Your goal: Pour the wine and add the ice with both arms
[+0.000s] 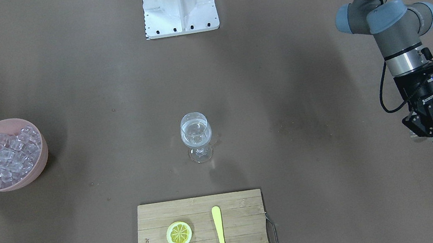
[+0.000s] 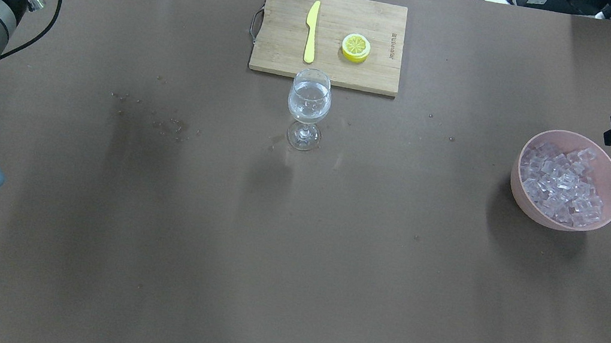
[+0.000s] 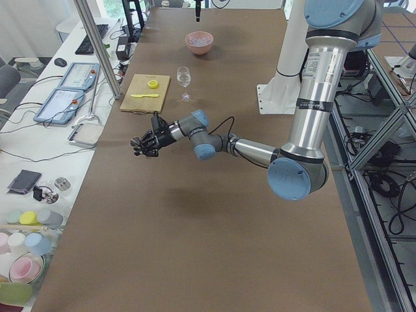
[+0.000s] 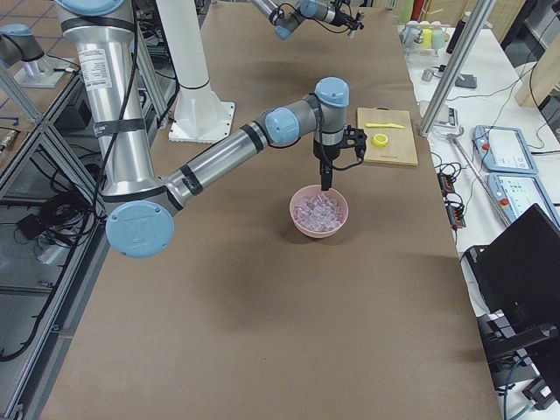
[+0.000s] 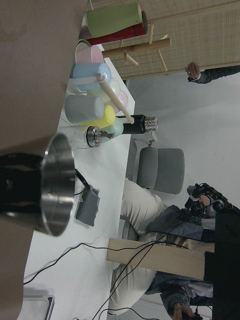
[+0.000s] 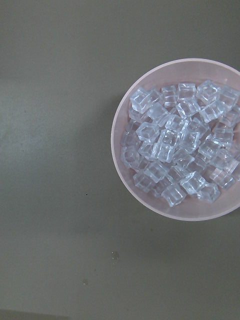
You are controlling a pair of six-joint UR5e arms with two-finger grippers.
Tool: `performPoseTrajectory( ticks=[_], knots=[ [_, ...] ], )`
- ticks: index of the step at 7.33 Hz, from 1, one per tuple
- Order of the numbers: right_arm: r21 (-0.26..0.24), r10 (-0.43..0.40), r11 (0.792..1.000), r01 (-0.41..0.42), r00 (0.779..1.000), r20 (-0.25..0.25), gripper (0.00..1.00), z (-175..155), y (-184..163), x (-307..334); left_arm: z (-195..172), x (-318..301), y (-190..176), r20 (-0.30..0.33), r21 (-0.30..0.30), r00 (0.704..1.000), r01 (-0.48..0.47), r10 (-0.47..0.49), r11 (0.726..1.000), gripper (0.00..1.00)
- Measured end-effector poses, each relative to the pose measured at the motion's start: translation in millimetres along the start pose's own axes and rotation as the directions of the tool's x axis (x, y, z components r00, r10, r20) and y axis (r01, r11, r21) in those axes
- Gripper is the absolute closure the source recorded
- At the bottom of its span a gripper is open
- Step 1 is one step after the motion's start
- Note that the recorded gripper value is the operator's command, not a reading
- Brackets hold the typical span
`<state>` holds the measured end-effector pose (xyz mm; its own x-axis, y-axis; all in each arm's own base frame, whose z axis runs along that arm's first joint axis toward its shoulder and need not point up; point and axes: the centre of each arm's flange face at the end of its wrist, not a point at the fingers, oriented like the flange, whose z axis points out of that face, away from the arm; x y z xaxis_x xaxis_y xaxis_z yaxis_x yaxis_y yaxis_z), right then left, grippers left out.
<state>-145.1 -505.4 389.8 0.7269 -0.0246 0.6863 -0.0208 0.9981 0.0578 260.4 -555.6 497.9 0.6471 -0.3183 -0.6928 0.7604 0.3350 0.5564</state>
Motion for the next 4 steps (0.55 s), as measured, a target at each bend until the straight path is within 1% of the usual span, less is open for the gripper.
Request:
performPoseTrajectory(
  ticks=[2,4],
  knots=[
    [-0.005,-0.011,1.0,0.011,1.0,-0.012,0.0,25,-7,-1,-4,-7,10,-0.001,0.016,1.0,-0.003,0.003,1.0,1.0],
    [-0.023,-0.01,1.0,0.009,1.0,-0.02,0.0,46,-12,4,-12,-2,27,0.002,0.058,1.0,0.011,-0.011,0.998,1.0]
  ],
)
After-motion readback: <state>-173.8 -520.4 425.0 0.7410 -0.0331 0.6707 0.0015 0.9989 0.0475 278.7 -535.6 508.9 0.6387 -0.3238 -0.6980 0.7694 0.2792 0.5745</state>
